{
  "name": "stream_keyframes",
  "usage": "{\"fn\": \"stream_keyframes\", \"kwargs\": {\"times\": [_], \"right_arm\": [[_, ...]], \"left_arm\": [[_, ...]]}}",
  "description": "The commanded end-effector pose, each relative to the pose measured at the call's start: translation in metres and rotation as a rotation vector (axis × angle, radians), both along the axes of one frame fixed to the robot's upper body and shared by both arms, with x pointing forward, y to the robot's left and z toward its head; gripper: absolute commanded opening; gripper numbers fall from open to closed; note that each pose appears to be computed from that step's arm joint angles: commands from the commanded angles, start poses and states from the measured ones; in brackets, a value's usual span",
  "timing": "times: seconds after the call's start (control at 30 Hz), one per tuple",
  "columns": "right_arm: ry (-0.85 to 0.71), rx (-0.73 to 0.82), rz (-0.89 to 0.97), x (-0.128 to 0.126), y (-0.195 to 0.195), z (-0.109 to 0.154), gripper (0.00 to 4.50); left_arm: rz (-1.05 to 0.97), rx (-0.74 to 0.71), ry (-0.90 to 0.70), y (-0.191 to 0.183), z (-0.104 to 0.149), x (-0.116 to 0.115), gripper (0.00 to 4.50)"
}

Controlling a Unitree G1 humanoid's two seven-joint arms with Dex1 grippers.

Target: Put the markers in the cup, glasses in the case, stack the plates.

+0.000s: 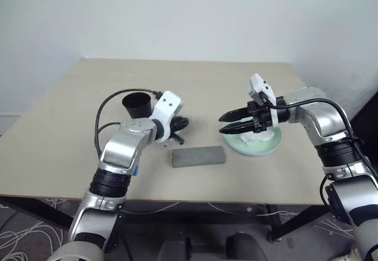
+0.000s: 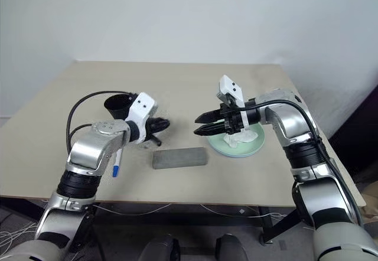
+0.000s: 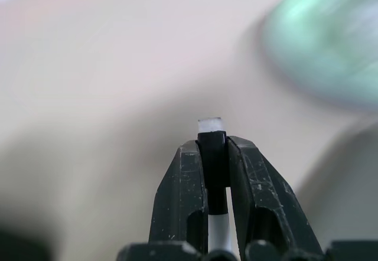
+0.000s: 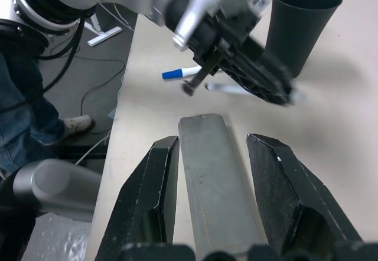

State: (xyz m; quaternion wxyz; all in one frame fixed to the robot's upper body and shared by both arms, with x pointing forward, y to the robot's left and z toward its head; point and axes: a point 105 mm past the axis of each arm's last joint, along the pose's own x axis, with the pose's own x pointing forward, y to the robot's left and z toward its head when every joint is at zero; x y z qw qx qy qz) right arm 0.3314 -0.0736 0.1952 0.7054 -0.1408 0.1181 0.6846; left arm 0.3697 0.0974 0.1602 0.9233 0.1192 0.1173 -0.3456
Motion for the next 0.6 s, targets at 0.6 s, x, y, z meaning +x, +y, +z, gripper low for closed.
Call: {"fn": "stream_keyframes", "kwargs": {"times": [0.6], "right_arm": [[-0.054,0.027,0.018,-0.001,0.003,0.016,1.97]], "left_arm": [[0.57,-0.196,-0.88,0.117,0.136,0.062,0.11]]}}
